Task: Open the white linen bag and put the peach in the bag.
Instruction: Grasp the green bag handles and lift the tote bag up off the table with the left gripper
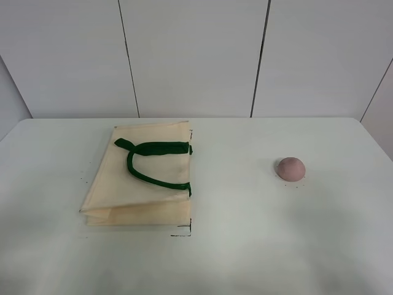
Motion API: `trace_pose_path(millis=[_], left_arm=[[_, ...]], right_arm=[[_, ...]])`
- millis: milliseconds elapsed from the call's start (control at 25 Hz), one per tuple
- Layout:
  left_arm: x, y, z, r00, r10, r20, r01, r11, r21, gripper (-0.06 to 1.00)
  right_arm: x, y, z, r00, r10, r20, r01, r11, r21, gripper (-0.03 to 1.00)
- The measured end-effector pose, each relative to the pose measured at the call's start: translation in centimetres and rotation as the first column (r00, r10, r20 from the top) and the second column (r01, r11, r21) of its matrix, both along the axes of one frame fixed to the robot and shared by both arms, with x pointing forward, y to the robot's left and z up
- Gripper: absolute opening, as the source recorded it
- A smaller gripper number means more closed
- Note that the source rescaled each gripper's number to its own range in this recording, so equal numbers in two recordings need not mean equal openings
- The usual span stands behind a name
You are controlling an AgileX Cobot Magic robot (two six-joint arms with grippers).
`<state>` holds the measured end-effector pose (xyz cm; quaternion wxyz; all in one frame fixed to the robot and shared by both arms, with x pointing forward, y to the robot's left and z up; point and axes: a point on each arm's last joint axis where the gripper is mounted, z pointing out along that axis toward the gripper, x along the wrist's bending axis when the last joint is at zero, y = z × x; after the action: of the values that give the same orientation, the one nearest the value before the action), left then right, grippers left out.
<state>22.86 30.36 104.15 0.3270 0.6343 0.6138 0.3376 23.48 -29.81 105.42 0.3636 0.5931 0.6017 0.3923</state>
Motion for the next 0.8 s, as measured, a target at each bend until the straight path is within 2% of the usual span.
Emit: trace_pose_path(millis=[280,440,640,800], left_arm=[[-0.1,0.0,0.3,1.0,0.001,0.008,-0.001,1.0,0.0,0.87],[1.4,0.0,3.2,0.999,0.017,-0.046,-0.018,1.0,-0.021,0.87],[7.2,-0.2,7.7,0.978,0.029,-0.205,-0.035,0.999,-0.028,0.87],[14.5,-0.4,9.2,0.934,0.031,-0.356,-0.04,0.999,-0.017,0.87]], right_arm=[[0.0,0.0,0.0,1.0,0.0,0.0,0.0,1.0,0.0,1.0],[0.0,0.0,0.0,1.0,0.0,0.0,0.0,1.0,0.0,1.0],[0.0,0.0,0.0,1.0,0.0,0.0,0.0,1.0,0.0,1.0],[0.0,0.0,0.0,1.0,0.0,0.0,0.0,1.0,0.0,1.0]])
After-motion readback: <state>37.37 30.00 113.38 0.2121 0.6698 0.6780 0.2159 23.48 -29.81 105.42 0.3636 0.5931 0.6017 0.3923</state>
